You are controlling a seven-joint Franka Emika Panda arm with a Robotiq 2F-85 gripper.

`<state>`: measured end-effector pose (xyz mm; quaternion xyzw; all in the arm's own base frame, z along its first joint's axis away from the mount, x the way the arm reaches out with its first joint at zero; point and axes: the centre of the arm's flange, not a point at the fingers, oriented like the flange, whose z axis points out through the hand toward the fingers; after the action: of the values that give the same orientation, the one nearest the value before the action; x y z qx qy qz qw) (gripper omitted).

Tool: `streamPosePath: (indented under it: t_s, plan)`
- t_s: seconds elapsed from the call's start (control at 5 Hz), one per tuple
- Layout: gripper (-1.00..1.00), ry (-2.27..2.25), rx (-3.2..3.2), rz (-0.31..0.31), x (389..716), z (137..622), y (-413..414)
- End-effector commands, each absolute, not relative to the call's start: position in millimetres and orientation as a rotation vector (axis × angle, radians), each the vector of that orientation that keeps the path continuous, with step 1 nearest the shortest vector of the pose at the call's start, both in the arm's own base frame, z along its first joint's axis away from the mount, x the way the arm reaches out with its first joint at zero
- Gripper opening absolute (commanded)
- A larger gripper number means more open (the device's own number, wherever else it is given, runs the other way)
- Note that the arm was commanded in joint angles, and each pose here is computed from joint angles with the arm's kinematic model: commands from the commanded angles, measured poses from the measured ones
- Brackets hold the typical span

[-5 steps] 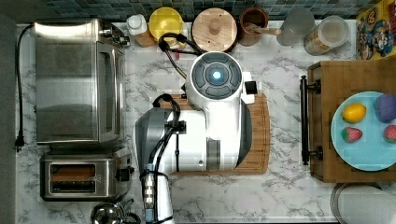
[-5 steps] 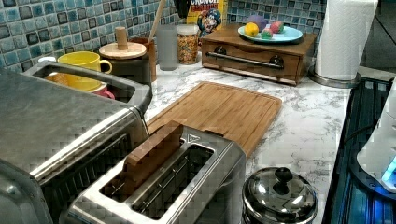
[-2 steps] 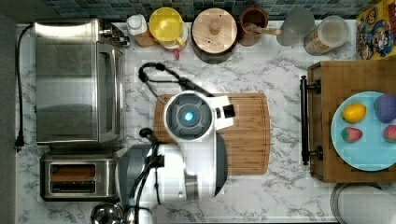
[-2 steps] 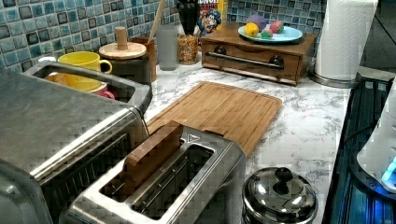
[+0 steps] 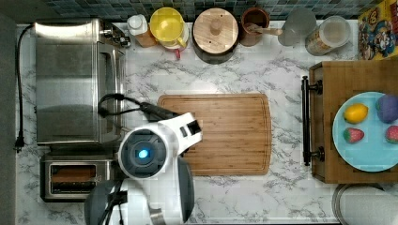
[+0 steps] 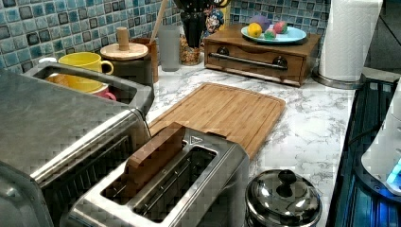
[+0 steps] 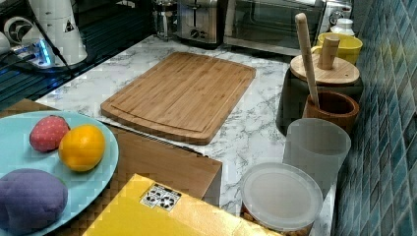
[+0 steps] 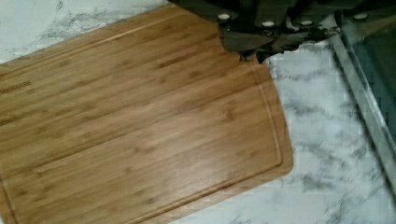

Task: Turn on the toaster.

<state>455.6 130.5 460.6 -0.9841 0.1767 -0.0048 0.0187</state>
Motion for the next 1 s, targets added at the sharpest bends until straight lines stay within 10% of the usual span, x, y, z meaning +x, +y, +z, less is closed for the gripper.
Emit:
streamPosePath:
  t_s: [0.2,0.6,1.0]
  plan:
    - [-1.0,0.27,-3.073,0.14,405,424,190]
    - [-1.0,0.132,-3.038,0.197,371,413,202]
    - [-1.0,-0.013,-2.962,0.121,342,415,219]
